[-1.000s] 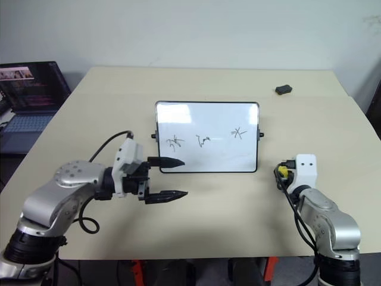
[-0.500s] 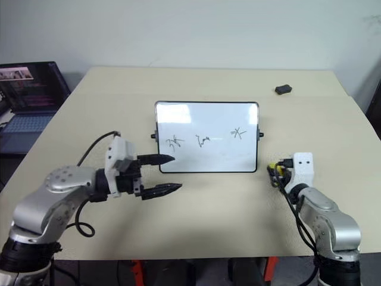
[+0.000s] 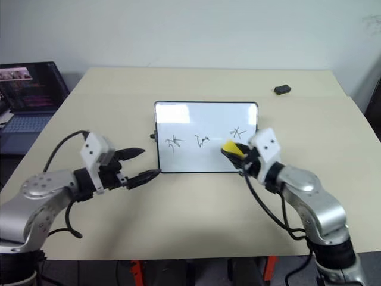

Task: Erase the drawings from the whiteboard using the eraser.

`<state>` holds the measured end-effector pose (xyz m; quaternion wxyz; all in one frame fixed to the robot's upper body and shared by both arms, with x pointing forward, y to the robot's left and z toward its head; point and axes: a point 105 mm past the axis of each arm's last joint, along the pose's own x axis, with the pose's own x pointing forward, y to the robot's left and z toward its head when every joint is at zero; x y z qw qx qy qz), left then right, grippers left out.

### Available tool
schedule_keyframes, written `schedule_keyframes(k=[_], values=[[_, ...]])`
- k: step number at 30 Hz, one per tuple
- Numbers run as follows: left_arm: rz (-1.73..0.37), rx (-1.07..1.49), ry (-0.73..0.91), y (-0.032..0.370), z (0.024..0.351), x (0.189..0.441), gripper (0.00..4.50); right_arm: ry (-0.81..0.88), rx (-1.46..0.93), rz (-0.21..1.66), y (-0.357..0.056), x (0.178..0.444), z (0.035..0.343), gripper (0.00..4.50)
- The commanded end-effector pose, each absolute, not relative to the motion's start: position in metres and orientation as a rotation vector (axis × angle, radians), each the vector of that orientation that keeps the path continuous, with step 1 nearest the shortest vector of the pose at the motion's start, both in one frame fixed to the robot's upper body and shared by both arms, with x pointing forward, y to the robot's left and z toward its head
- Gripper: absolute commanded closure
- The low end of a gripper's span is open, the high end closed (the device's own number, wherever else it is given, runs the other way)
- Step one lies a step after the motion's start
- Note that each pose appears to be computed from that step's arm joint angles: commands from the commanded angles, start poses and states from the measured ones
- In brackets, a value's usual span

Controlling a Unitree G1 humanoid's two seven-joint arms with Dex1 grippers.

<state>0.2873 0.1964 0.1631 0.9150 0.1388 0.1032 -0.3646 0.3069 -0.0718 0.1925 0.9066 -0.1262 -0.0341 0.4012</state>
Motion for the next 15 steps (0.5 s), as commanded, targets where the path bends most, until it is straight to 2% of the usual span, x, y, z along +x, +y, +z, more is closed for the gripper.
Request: schedule_keyframes(k=[1,8,15], values=[[-0.658,0.331,0.208,0.213,0.172,0.291,0.00,-0.171,-0.315,0.891,-0.043,0.310,0.206,3.40],[-0.538,0.335,0.254,0.234,0.168,0.301,0.00,-0.292,-0.521,0.983,0.035,0.330,0.212,3.40],[-0.551,0.352,0.281,0.233,0.162,0.300,0.00,-0.293,-0.630,0.950,0.070,0.361,0.214,3.40]])
